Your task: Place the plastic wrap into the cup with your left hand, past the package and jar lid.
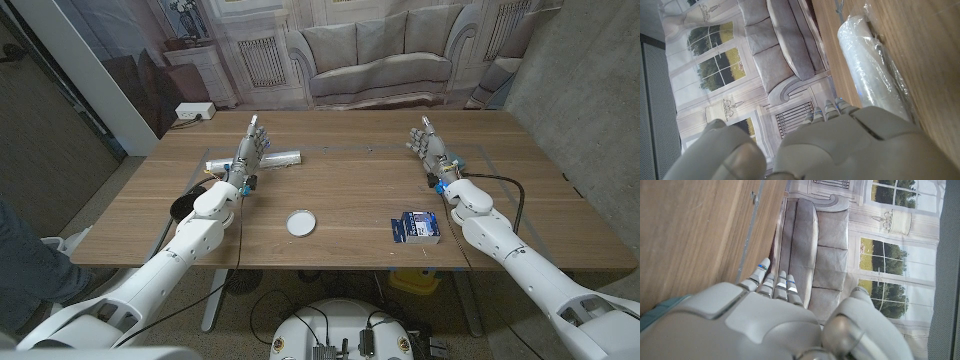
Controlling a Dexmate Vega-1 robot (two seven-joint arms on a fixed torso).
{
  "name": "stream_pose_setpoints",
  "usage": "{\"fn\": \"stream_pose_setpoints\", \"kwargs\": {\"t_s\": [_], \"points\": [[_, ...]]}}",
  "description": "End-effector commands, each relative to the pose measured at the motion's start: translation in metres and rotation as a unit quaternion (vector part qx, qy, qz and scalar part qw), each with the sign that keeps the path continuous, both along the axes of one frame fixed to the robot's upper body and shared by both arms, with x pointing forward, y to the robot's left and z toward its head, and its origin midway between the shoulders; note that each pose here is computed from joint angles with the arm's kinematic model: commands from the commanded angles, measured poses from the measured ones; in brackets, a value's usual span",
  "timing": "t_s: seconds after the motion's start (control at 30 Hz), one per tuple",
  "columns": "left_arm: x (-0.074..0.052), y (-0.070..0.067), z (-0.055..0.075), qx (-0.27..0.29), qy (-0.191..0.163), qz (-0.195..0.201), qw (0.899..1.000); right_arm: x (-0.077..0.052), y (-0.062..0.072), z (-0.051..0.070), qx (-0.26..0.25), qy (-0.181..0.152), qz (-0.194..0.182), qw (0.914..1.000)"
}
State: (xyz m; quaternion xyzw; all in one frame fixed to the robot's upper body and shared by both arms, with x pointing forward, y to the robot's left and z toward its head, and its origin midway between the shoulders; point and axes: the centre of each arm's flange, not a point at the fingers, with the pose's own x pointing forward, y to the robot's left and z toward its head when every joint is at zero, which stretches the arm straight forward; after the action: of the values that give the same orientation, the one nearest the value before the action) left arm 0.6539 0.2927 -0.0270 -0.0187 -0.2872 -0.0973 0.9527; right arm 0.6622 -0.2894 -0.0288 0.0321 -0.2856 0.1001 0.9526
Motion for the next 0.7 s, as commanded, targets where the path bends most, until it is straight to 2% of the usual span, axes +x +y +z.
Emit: {"fn": "stream_pose_setpoints", "kwargs": {"t_s": [0.03,0.17,0.7], "points": [[0.002,0.001,0.001,0.001,0.005,0.005,1.000,0.013,0.002,-0.002,0.004,0.007,0.008,0.9999],[0.001,-0.001,0.003,0.006,0.006,0.004,1.000,0.014,0.000,-0.004,0.007,0.011,0.009,0.9999],[-0.008,-0.009,0.016,0.012,-0.015,-0.007,1.000,0.004,-0.009,-0.010,0.016,0.018,-0.008,0.9997]]}}
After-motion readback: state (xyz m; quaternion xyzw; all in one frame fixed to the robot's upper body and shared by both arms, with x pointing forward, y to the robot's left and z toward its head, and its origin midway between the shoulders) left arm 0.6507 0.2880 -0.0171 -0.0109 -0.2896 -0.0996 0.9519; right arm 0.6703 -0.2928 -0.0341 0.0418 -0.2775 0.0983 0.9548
